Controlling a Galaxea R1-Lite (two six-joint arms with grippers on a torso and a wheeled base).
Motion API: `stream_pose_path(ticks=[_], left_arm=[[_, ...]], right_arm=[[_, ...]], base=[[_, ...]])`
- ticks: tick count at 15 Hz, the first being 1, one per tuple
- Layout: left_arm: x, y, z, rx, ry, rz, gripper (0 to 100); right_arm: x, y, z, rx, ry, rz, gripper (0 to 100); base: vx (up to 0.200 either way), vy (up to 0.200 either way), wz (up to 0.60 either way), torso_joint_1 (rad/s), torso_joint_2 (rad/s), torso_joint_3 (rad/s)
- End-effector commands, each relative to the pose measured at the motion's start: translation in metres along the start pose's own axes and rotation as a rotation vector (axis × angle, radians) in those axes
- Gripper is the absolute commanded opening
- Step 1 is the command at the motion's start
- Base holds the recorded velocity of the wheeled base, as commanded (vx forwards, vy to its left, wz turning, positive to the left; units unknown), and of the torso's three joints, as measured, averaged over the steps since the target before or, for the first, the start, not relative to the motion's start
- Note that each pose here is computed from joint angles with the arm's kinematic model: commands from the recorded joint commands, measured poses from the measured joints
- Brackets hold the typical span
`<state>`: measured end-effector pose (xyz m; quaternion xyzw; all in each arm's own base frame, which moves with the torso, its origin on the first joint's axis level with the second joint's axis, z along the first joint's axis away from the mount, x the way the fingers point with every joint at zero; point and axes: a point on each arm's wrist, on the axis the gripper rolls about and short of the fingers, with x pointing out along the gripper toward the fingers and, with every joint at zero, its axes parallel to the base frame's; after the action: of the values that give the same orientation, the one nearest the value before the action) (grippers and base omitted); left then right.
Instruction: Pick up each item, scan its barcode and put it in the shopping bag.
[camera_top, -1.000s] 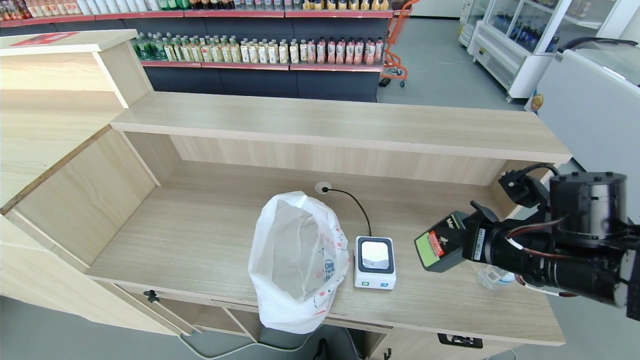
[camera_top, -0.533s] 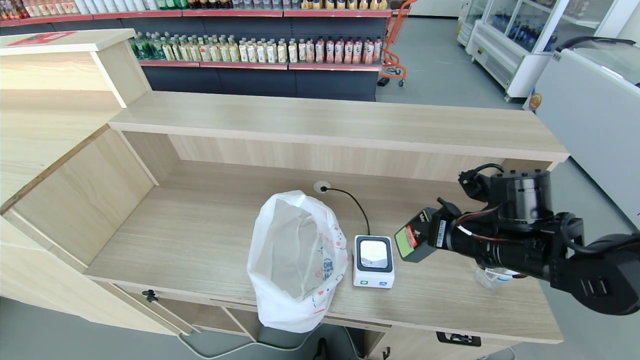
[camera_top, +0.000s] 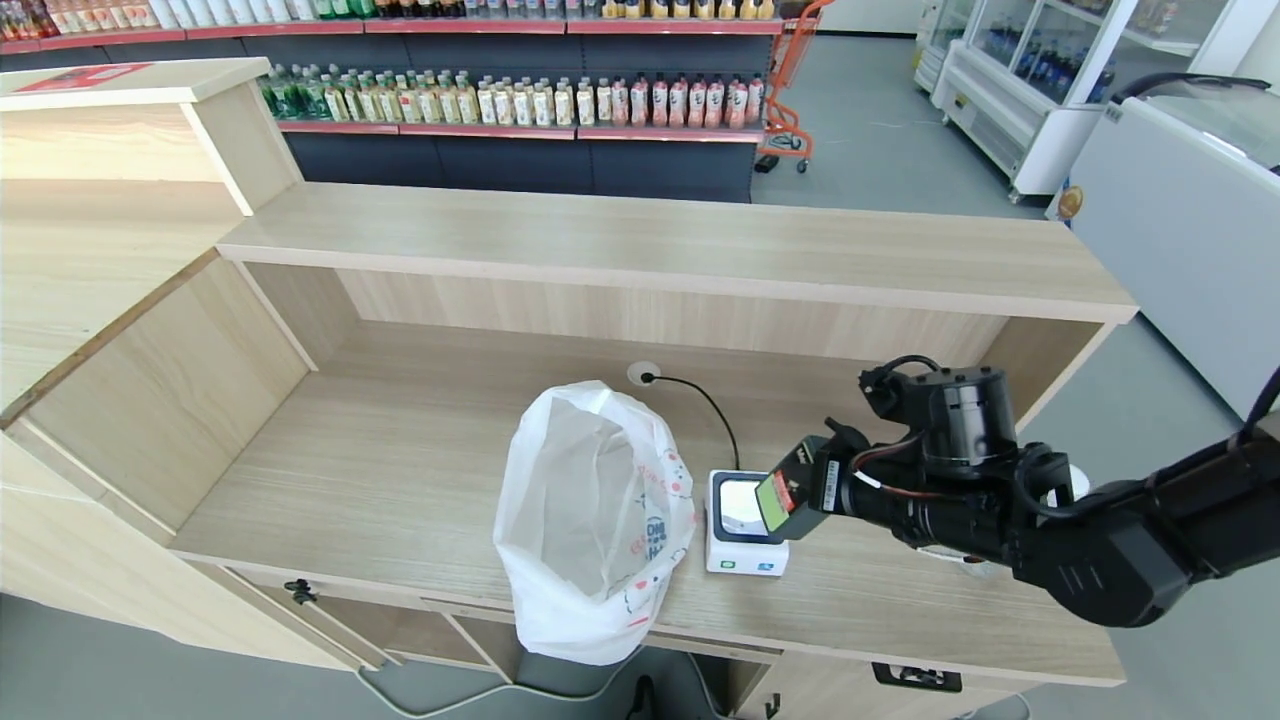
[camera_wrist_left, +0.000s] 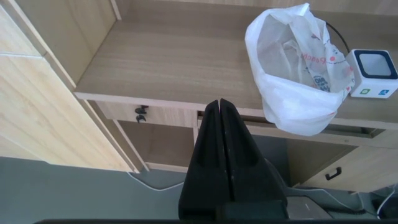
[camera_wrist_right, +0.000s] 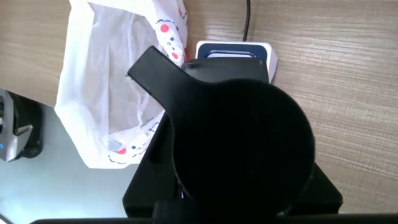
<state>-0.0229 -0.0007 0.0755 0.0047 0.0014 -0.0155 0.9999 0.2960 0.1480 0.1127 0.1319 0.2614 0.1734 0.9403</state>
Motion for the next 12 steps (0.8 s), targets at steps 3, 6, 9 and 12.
stream_pose_path(ticks=[3, 6, 9, 12], left_arm=[[0.000, 0.000, 0.000, 0.000, 0.002, 0.000, 0], [0.000, 0.000, 0.000, 0.000, 0.000, -0.001, 0], [0.000, 0.000, 0.000, 0.000, 0.002, -0.001, 0], [0.000, 0.000, 0.000, 0.000, 0.000, 0.000, 0]], right_arm=[[0.019, -0.004, -0.014, -0.004, 0.027, -0.009, 0], [0.025, 0.000, -0.018, -0.010, 0.037, 0.001, 0], [0.036, 0.005, -0.020, -0.014, 0.026, 0.019, 0], [0.044, 0.006, -0.020, -0.015, 0.015, 0.022, 0]], base=[[0.000, 0.000, 0.00, 0.000, 0.00, 0.000], [0.000, 0.000, 0.00, 0.000, 0.00, 0.000], [0.000, 0.000, 0.00, 0.000, 0.00, 0.000], [0.000, 0.000, 0.00, 0.000, 0.00, 0.000]])
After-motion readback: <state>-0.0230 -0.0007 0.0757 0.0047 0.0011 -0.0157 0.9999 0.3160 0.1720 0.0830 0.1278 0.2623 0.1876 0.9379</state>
